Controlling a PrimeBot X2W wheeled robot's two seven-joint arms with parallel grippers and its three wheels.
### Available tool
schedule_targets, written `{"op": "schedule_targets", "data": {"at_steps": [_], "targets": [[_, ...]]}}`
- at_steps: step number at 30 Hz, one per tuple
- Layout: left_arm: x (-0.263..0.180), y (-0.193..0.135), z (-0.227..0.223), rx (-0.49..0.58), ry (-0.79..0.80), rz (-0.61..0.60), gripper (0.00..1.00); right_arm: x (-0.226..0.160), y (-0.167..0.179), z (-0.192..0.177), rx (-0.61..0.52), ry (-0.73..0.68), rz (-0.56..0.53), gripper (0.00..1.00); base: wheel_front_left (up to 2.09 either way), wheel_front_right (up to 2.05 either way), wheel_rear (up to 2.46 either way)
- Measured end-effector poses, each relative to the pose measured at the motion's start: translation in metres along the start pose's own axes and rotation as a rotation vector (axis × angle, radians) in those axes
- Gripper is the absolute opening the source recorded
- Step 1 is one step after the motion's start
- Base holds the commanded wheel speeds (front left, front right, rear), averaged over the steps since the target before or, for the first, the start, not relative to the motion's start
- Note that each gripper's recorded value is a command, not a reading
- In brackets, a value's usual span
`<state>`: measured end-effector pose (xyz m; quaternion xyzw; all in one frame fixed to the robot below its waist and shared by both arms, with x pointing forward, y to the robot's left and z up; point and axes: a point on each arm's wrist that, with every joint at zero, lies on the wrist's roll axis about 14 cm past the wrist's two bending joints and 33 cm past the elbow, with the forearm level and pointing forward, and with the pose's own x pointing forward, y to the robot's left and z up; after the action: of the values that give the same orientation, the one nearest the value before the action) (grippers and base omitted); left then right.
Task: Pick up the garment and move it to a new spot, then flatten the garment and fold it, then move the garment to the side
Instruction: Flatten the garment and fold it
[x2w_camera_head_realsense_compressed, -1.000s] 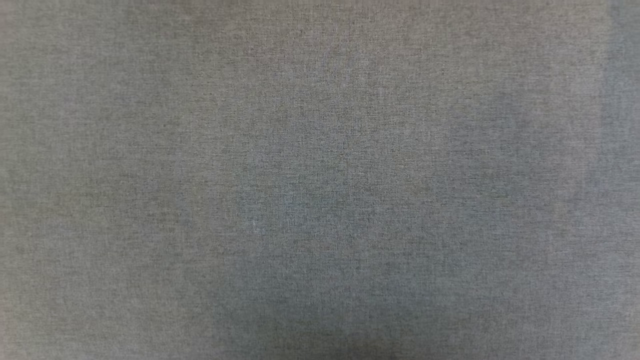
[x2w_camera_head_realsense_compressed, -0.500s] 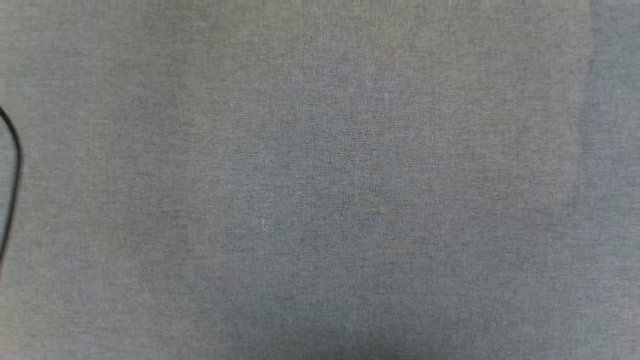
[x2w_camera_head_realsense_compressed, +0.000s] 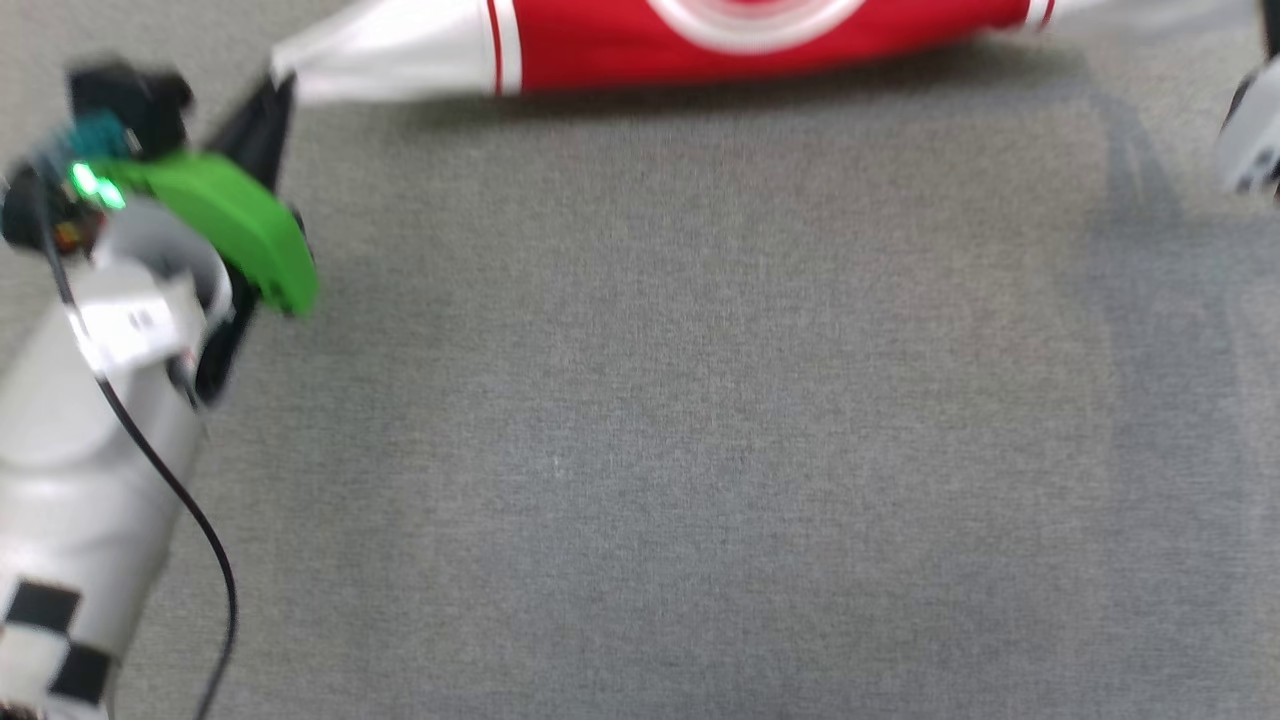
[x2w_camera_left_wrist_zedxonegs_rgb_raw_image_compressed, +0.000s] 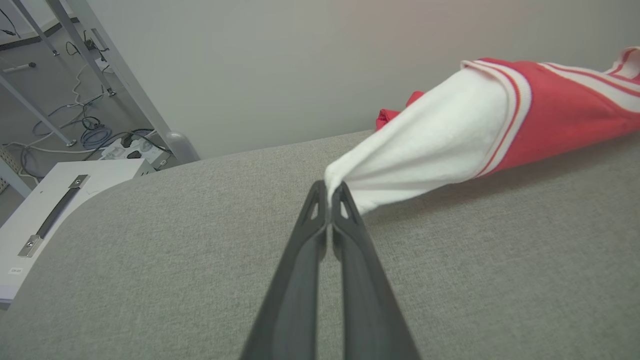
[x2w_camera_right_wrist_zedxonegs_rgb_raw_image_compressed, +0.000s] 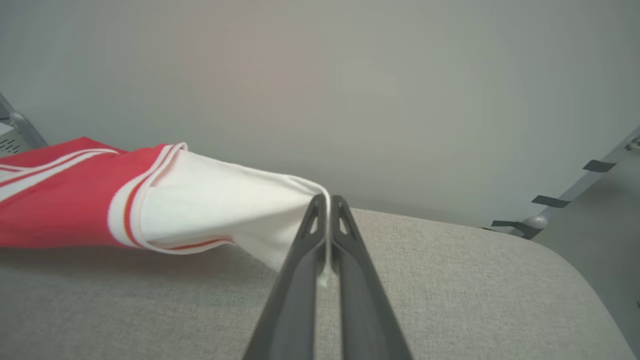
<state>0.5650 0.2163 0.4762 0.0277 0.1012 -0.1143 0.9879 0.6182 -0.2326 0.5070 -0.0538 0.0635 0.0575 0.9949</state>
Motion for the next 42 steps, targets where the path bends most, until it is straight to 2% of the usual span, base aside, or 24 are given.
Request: {"op": "schedule_targets", "data": {"at_steps": [6, 10, 18, 33, 42], "targets": [[-0.057, -0.018, -0.034, -0.055, 0.078, -0.006, 0.00, -0.057, 0.003, -0.033, 0.046, 0.099, 0.024, 0.00, 0.00, 0.00, 0.00], [-0.093, -0.037, -0.056, -0.140, 0.136, -0.029, 0.00, -0.094, 0.005, -0.050, 0.048, 0.164, 0.051, 0.00, 0.00, 0.00, 0.00], [-0.158, -0.061, -0.088, -0.156, 0.235, -0.057, 0.00, -0.156, 0.006, -0.073, 0.078, 0.254, 0.085, 0.00, 0.00, 0.00, 0.00], [-0.234, -0.073, -0.102, -0.188, 0.311, -0.036, 0.00, -0.245, 0.012, -0.100, 0.161, 0.362, 0.113, 0.00, 0.00, 0.00, 0.00], [-0.269, -0.075, -0.118, -0.202, 0.426, -0.050, 0.00, -0.298, 0.022, -0.132, 0.237, 0.546, 0.142, 0.00, 0.00, 0.00, 0.00]]}}
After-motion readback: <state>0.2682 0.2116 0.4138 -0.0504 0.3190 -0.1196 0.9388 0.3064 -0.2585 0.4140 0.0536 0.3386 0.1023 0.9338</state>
